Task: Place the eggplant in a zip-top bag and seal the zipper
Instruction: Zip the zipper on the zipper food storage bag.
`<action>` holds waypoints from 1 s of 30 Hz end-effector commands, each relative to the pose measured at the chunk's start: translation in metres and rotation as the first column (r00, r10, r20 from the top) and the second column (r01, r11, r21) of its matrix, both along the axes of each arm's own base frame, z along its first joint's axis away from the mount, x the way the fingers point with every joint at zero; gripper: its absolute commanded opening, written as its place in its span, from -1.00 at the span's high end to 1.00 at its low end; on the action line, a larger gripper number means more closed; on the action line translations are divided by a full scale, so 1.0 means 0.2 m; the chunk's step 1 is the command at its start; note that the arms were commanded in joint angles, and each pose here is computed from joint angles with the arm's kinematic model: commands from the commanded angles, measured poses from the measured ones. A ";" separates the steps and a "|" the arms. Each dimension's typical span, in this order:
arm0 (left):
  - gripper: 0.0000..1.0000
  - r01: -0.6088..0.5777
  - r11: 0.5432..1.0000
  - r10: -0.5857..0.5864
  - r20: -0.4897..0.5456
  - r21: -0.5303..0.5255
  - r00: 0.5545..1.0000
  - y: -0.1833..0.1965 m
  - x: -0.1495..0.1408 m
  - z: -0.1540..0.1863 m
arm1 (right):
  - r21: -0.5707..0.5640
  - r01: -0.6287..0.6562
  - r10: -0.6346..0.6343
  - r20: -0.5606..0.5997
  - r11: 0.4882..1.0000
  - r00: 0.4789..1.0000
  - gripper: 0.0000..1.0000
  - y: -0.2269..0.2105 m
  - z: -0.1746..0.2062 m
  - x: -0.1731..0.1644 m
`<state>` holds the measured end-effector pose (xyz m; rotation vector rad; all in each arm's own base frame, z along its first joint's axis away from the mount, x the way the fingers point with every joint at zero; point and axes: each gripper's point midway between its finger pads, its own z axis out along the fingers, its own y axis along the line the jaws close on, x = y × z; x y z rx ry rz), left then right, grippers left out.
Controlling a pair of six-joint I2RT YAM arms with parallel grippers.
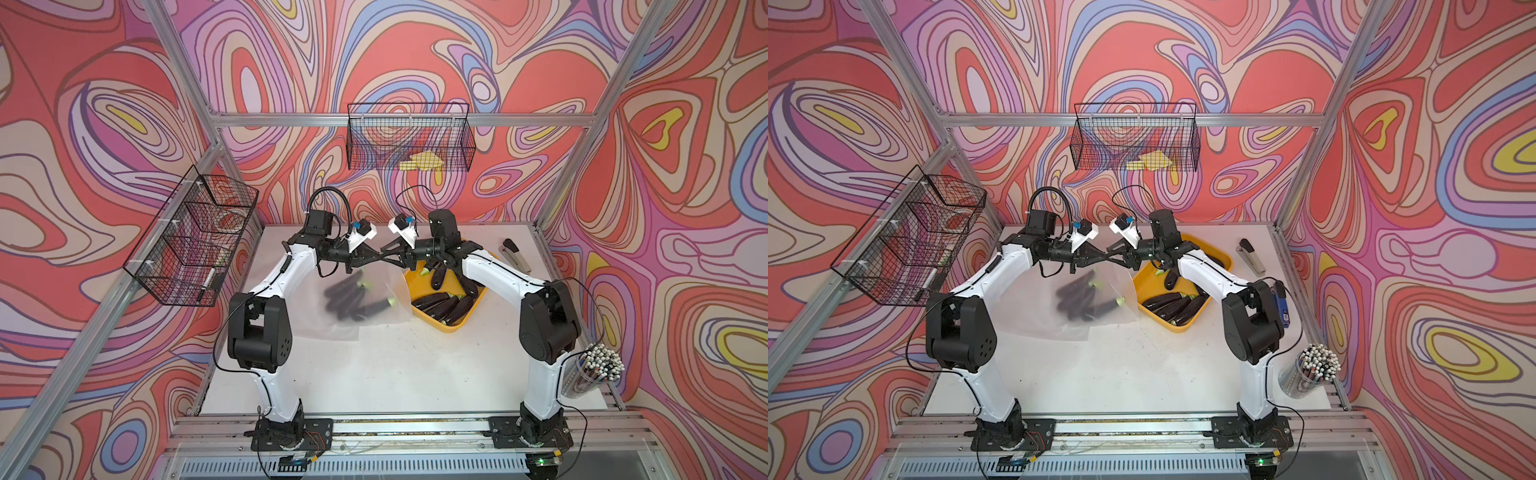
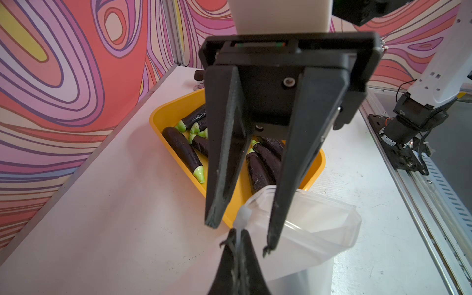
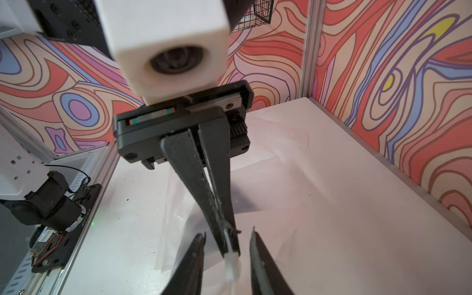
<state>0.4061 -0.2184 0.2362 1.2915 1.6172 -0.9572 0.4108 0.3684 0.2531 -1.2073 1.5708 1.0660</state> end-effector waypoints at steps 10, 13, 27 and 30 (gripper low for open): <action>1.00 0.010 1.000 -0.009 0.037 -0.020 0.999 0.00 -0.02 0.07 | -0.044 0.000 -0.001 -0.030 0.999 1.000 0.74 -0.02 -0.08 0.00; 1.00 0.007 1.000 -0.006 0.039 -0.020 0.999 0.00 -0.02 0.07 | -0.047 0.006 -0.008 -0.035 0.999 0.999 0.91 -0.03 -0.08 -0.01; 1.00 -0.151 0.987 0.156 0.082 -0.062 0.984 0.04 0.14 0.13 | -0.080 -0.004 -0.007 -0.138 0.997 0.990 1.00 -0.09 -0.14 -0.13; 1.00 -0.204 0.977 0.209 0.086 -0.066 0.974 0.06 0.19 0.14 | -0.085 0.032 -0.046 -0.169 0.996 0.985 1.00 -0.12 -0.17 -0.16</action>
